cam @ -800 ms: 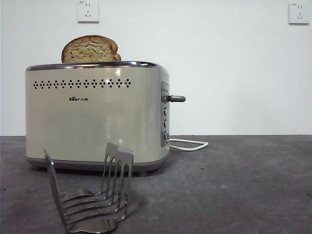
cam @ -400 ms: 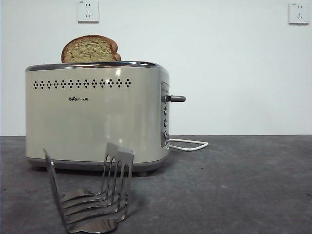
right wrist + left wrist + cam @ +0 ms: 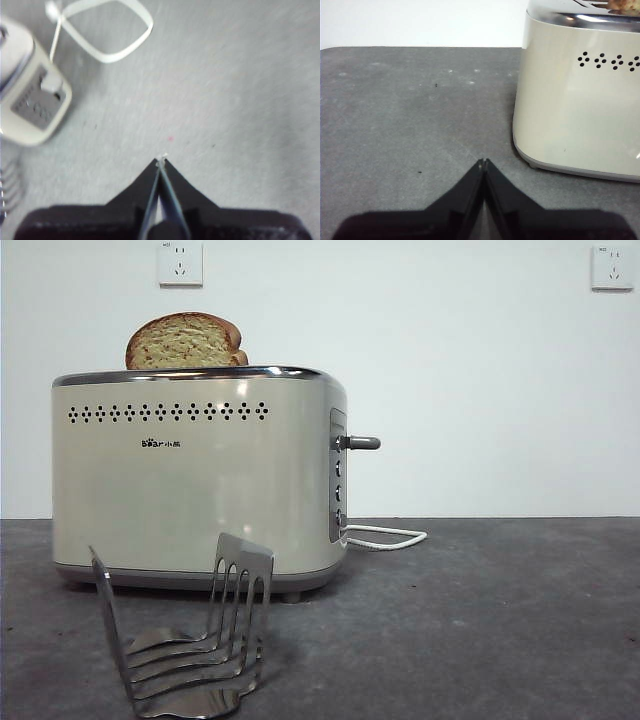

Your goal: Pick up a slice of bread from the rack,put the bread on the toaster,press the button

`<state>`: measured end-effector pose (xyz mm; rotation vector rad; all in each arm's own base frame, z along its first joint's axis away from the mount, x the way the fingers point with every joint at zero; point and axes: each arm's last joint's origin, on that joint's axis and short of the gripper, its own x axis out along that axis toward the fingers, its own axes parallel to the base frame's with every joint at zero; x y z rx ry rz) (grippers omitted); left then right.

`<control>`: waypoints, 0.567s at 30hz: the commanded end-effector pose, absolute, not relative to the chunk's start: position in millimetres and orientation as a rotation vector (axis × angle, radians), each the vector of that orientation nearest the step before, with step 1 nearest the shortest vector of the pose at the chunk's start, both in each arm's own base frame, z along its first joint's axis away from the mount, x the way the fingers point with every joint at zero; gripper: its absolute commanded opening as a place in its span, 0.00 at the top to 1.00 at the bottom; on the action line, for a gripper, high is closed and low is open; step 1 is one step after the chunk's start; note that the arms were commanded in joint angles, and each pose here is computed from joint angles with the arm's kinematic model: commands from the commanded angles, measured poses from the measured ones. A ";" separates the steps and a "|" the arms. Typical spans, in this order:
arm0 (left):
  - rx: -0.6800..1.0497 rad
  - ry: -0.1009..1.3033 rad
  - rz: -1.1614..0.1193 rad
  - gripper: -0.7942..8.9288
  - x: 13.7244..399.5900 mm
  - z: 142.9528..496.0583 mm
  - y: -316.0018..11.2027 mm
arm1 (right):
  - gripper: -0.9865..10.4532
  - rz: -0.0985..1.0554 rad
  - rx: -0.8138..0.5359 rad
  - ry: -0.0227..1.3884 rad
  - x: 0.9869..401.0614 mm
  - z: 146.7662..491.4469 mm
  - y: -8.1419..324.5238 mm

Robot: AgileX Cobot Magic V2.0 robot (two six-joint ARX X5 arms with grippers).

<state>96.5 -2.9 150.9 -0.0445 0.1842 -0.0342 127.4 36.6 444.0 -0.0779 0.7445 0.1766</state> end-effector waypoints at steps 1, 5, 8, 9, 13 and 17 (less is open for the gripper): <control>-0.050 0.184 -0.035 0.92 97.0 148.3 -2.8 | 0.91 0.203 -0.049 0.659 96.6 433.7 26.9; -0.050 0.188 -0.034 0.92 97.2 147.9 -2.8 | 0.91 0.092 -0.032 0.537 74.0 395.4 14.0; -0.050 0.192 -0.034 0.92 97.4 147.7 -2.8 | 0.91 -0.176 -0.108 0.486 68.9 351.0 3.5; -0.050 0.192 -0.034 0.92 97.4 147.6 -2.8 | 0.91 -0.256 -0.114 0.453 70.4 335.2 1.3; -0.050 0.194 -0.034 0.92 97.5 147.5 -2.8 | 0.91 -0.247 -0.006 0.286 79.1 279.3 0.6; -0.050 0.194 -0.034 0.92 97.5 147.5 -2.8 | 0.91 -0.112 0.061 0.122 89.2 236.3 2.7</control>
